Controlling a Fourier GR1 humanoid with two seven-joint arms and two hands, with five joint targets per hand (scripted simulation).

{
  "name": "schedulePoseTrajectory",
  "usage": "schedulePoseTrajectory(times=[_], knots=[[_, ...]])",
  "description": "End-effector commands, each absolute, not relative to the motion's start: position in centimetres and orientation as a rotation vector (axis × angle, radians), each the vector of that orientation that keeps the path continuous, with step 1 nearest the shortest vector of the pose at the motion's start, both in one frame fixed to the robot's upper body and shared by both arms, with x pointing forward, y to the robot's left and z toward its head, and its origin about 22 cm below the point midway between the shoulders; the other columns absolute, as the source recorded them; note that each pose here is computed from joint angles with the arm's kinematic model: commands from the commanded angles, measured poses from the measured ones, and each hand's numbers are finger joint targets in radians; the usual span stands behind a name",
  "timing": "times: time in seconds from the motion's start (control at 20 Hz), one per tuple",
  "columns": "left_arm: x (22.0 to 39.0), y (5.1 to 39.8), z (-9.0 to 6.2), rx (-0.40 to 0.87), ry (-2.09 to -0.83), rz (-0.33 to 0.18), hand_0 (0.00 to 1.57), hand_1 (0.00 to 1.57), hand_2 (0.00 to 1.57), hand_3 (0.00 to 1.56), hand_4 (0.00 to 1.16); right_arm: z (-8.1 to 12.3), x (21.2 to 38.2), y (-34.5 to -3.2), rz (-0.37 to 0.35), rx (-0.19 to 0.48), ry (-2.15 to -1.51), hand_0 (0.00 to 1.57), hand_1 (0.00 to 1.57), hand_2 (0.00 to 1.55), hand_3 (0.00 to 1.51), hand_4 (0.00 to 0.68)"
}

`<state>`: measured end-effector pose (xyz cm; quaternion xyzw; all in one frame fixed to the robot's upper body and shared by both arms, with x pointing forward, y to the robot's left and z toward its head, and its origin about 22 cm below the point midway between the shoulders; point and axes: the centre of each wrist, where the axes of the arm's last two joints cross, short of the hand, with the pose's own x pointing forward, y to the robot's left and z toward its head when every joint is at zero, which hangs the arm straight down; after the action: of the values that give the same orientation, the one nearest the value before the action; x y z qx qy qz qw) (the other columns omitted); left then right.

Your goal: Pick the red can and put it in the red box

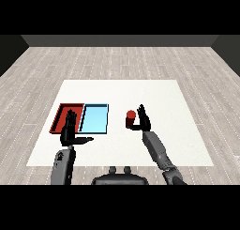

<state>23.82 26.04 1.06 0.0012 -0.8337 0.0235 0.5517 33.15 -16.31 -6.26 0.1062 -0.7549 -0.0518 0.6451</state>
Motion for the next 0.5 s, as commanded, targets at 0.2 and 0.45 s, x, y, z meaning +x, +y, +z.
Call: schedulePoseTrajectory(times=[0.2, 0.45], knots=[[23.0, 26.2, 1.2, 0.025, -1.966, 0.058, 0.0, 0.0, 0.0, 0.0, 0.0, -7.4, 34.0, -17.2, -0.132, 0.255, -1.705, 0.0, 0.0, 0.0, 0.0, 0.0], [22.7, 25.3, -0.3, 0.024, -1.973, 0.05, 0.0, 0.0, 0.0, 0.0, 0.0, -7.4, 35.1, -16.6, -0.131, 0.289, -1.703, 0.0, 0.0, 0.0, 0.0, 0.0]])
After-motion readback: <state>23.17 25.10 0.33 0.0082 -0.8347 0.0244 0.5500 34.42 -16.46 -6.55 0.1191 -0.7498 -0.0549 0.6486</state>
